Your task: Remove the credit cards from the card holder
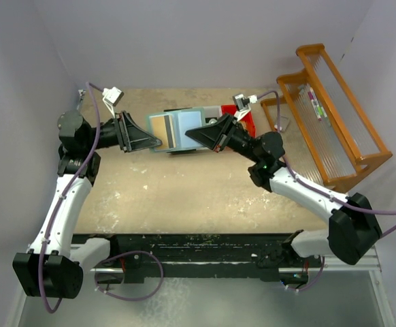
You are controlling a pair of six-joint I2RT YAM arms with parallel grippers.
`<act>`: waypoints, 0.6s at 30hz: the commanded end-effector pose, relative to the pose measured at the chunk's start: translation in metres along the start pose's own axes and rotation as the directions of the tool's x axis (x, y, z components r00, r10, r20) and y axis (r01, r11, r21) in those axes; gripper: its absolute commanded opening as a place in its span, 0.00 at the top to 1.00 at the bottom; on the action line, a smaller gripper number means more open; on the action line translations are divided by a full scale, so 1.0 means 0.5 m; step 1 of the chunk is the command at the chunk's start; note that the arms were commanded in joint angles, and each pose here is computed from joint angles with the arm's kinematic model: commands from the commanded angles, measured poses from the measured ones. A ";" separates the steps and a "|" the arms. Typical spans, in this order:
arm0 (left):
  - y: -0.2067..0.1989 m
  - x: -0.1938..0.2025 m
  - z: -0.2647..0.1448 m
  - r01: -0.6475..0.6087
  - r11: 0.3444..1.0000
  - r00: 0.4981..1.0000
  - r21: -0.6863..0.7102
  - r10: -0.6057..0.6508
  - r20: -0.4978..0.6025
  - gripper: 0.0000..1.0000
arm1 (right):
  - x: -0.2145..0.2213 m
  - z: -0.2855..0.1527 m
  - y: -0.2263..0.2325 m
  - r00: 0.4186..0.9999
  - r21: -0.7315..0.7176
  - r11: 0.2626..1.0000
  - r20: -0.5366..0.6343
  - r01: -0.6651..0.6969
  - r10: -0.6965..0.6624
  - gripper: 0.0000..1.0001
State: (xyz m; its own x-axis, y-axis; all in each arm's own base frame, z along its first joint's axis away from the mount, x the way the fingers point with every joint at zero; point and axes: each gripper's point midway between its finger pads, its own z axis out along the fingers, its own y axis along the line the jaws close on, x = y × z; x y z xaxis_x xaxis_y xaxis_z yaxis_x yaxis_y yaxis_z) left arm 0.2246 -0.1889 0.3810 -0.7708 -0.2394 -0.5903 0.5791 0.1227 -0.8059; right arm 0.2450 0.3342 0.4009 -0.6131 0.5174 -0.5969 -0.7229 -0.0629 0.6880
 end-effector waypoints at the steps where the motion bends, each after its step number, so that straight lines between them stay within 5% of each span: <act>1: -0.037 -0.015 -0.002 -0.060 0.998 0.998 0.037 0.059 0.022 0.46 | -0.027 0.007 0.053 0.998 -0.089 0.996 0.065 0.027 -0.021 1.00; 13: -0.024 -0.018 0.000 -0.040 0.999 0.999 0.023 0.039 0.025 0.81 | 0.011 0.023 0.045 0.999 -0.100 0.995 0.045 0.004 0.001 1.00; 18: -0.017 -0.017 0.001 -0.039 0.999 0.999 0.011 0.039 0.022 0.85 | 0.018 0.019 0.033 0.999 -0.086 0.996 0.043 -0.002 0.006 1.00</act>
State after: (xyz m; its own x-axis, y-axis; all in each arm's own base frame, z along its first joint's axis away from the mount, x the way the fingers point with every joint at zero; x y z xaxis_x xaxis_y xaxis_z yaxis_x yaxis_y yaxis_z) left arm 0.2250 -0.1889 0.3865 -0.7717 -0.2489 -0.5853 0.5777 0.1105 -0.8087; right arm 0.2396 0.3481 0.3989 -0.6264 0.5309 -0.5708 -0.7161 -0.1026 0.6904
